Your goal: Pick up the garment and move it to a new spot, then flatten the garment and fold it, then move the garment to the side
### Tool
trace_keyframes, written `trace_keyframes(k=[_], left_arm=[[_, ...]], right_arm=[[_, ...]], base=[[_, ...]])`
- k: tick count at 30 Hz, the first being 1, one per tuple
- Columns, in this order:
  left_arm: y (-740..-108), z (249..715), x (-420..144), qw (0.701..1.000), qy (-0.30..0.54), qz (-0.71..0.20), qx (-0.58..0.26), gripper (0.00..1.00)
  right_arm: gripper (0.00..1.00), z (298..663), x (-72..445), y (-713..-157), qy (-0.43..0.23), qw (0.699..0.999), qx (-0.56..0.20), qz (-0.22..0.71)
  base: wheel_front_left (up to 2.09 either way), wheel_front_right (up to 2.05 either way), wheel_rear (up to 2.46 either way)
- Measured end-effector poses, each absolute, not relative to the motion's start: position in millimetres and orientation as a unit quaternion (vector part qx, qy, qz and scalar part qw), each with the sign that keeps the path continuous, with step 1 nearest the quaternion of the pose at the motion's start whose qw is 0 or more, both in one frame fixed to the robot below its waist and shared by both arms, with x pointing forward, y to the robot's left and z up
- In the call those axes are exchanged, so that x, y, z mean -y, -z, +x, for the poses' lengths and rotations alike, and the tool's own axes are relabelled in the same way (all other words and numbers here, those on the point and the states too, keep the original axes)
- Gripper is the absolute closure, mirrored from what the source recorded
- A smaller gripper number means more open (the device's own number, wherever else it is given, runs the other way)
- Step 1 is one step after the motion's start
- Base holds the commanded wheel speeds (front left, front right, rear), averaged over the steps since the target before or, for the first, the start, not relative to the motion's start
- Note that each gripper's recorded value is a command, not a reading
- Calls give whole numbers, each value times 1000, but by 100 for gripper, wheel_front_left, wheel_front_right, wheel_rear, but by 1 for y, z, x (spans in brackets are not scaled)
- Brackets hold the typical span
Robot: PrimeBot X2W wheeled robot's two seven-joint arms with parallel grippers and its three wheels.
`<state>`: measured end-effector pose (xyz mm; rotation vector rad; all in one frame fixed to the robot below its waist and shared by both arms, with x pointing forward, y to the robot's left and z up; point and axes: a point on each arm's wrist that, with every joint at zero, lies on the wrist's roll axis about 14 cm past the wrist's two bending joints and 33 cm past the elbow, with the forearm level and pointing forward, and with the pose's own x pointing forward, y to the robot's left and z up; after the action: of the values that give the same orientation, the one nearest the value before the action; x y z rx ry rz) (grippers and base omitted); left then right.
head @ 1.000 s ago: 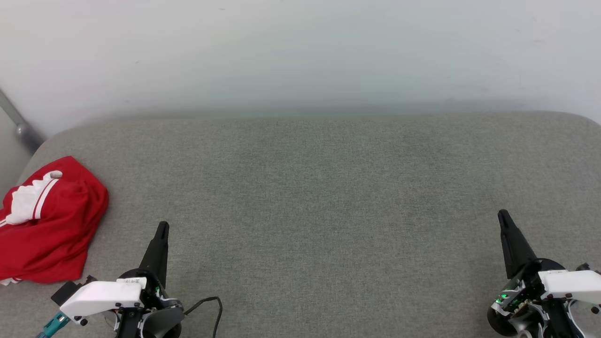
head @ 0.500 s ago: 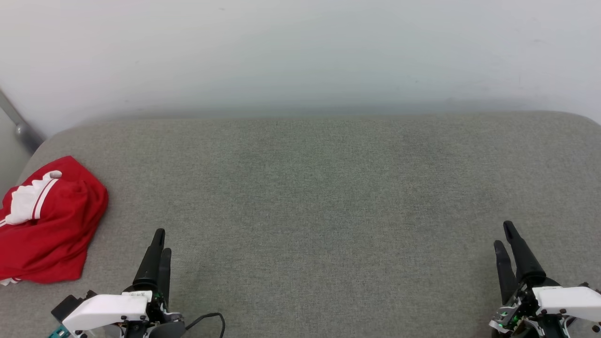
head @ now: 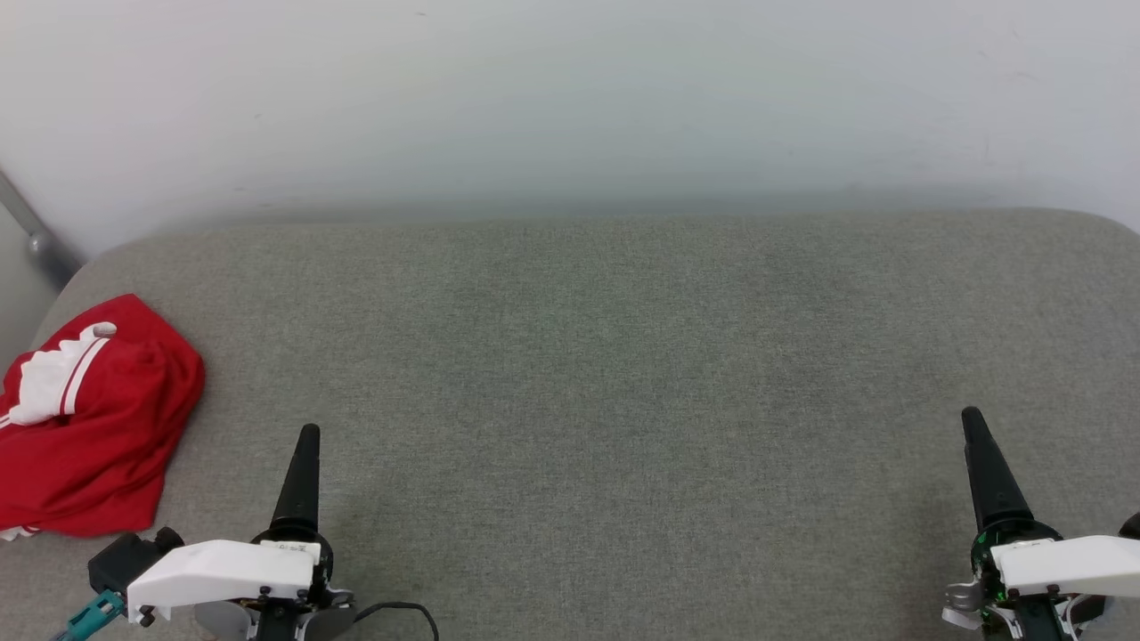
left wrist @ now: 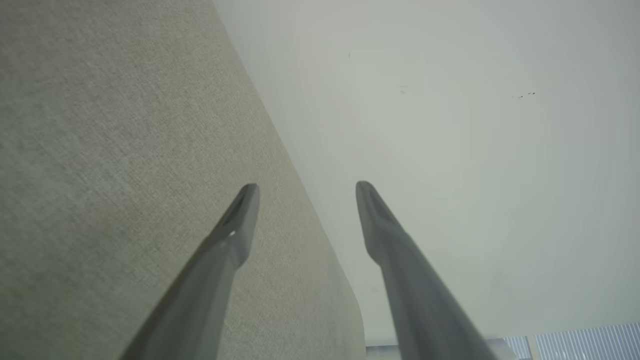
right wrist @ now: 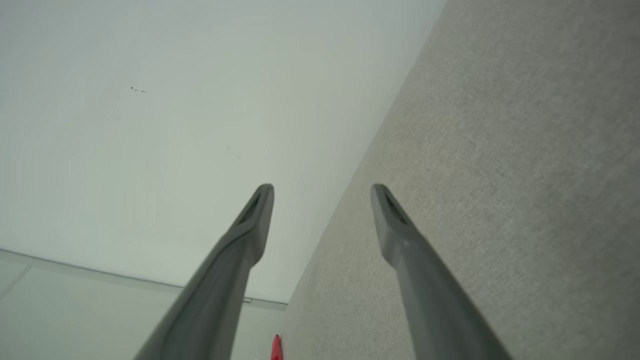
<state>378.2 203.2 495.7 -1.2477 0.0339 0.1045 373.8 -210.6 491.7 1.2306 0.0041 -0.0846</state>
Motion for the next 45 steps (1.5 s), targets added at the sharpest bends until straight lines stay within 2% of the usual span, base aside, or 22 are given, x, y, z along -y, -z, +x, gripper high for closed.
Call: trace_keyframes(k=[10,20,32,45], left_arm=[[-497,377,-197,874,-59,-481,-26,0],[-498,374,-194,918,-65,-392,-25,0],[-505,371,-188,950,-62,-304,-13,0],[-516,368,-186,973,-55,-222,12,0]], right_arm=[[0,372,201,-505,17,881,7,472],[0,369,196,-513,4,925,18,380],[0,365,189,-517,-8,956,27,293],[0,361,180,-523,-24,975,38,216]], base=[[0,0,0],[0,0,0],[0,0,0],[0,0,0]])
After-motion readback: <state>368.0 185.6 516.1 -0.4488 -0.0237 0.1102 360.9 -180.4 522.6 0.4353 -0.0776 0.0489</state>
